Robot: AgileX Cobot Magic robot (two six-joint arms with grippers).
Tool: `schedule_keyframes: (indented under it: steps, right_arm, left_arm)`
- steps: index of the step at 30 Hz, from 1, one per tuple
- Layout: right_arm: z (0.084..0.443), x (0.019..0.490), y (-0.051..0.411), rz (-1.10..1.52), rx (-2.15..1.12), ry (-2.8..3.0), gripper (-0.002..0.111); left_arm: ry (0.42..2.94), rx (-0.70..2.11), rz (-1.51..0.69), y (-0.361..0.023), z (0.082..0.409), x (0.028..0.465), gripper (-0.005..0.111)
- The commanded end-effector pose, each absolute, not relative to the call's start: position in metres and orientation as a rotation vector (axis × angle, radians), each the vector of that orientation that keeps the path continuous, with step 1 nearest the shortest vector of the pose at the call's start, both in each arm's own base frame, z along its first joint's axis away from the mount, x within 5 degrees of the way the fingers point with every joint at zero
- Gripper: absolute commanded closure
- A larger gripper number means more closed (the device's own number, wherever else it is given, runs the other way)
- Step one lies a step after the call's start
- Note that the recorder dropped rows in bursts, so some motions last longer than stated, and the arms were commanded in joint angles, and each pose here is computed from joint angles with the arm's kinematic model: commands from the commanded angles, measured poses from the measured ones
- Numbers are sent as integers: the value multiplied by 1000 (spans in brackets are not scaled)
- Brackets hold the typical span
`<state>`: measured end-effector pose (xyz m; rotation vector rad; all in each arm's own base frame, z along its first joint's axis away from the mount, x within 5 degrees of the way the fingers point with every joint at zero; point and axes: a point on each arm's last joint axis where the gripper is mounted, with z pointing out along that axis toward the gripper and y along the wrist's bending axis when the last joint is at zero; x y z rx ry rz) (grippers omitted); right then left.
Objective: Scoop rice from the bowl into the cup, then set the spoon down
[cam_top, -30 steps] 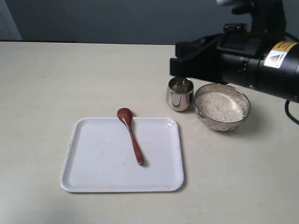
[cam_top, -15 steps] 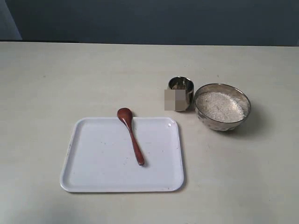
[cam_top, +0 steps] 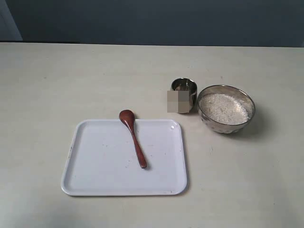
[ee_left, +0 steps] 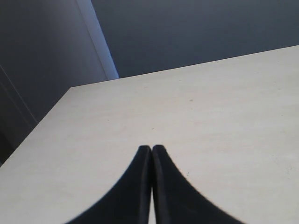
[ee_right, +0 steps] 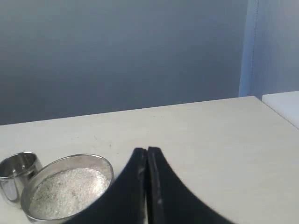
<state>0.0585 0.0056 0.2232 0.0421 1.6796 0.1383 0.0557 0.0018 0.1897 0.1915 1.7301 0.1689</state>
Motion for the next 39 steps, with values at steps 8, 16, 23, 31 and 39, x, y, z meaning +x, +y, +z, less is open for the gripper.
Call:
schedule_keyframes:
  steps: [8, 16, 23, 31, 39]
  right_arm:
    - [188, 55, 6, 109, 13, 1758, 109]
    - [185, 54, 6, 116, 9, 1795, 109]
    - [185, 54, 2, 49, 8, 1800, 109]
    - [185, 54, 1, 47, 34, 1800, 109]
    - [185, 54, 1, 61, 51, 1800, 109]
  left_arm:
    - [1712, 185, 158, 1, 192, 55, 106]
    - [1712, 185, 158, 1, 192, 55, 106]
    - [1712, 185, 158, 1, 192, 55, 106]
    - [1712, 185, 158, 1, 192, 55, 106]
    - [1712, 185, 158, 1, 192, 55, 106]
